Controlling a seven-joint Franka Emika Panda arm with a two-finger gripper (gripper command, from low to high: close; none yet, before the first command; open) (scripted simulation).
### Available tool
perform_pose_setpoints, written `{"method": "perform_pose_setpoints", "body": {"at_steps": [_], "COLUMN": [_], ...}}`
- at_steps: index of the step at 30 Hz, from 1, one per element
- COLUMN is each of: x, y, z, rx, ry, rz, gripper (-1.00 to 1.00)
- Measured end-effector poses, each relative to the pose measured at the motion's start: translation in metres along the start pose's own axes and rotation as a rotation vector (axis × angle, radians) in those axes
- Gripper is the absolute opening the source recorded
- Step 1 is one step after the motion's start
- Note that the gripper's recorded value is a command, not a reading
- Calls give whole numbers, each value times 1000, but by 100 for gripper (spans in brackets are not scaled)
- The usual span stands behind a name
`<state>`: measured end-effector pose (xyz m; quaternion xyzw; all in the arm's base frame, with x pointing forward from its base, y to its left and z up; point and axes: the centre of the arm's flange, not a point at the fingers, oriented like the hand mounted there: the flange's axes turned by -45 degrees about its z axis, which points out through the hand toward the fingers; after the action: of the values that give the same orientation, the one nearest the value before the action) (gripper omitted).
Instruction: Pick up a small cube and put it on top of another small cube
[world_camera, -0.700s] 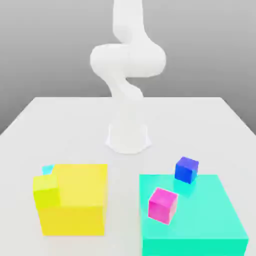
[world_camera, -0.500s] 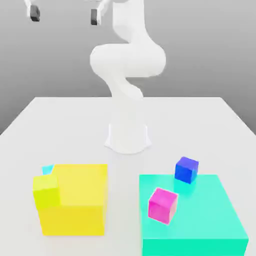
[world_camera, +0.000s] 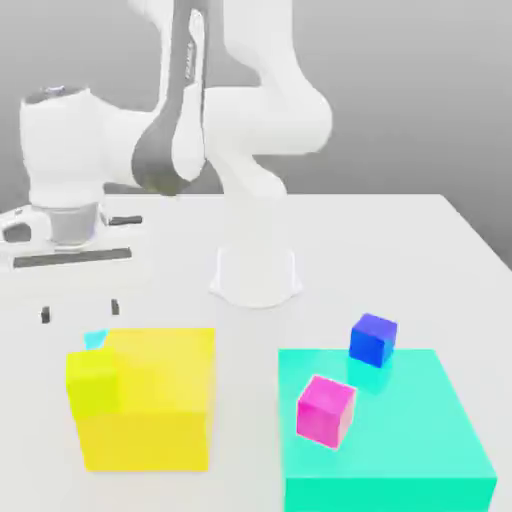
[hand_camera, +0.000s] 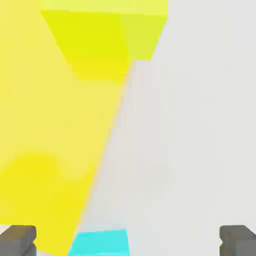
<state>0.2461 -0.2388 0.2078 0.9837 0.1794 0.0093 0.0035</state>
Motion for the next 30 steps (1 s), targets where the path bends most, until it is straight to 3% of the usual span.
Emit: {"method": "perform_pose_setpoints", "body": {"at_steps": [14, 30], "x": [-10, -12], "y": [9, 1], "z": [33, 67], "rx": [51, 27], "ry": [-16, -13], "rz": [-11, -10], "gripper": [0, 0]}}
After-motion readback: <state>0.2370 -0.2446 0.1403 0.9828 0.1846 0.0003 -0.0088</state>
